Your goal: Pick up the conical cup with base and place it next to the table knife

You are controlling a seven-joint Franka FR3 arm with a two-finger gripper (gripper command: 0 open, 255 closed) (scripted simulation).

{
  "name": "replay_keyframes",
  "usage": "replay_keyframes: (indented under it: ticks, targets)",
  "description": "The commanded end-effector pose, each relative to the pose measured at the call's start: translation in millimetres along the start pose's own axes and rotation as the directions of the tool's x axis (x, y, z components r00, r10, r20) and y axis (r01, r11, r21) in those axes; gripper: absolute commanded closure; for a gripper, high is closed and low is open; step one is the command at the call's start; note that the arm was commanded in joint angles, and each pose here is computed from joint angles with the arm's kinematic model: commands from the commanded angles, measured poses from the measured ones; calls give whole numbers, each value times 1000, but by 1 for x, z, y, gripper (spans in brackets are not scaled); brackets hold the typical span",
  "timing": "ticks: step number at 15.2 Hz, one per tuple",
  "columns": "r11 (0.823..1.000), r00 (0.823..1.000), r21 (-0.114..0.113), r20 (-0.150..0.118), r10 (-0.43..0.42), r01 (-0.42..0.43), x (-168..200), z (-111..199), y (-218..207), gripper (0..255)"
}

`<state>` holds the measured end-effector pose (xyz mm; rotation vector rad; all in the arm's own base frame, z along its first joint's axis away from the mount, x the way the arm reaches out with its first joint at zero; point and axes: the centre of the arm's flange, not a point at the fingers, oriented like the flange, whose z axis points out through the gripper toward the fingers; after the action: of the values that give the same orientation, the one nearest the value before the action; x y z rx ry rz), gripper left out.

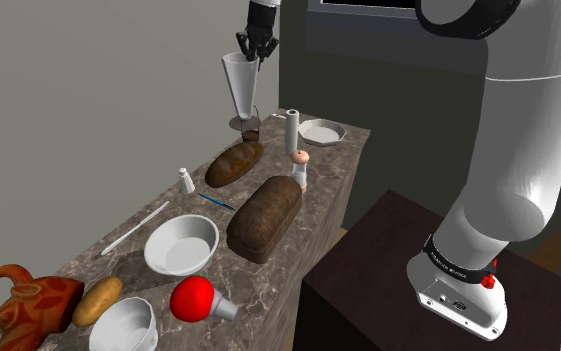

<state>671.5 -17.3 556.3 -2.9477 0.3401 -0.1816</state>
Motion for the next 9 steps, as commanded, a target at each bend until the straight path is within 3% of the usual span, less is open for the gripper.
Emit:
replay_keyframes:
  ticks: [1,9]
  targets:
    - [1000,1000,0,-1,2,-2,-3,5,-24,255]
    - [1000,1000,0,-1,2,-2,-23,22,-127,255]
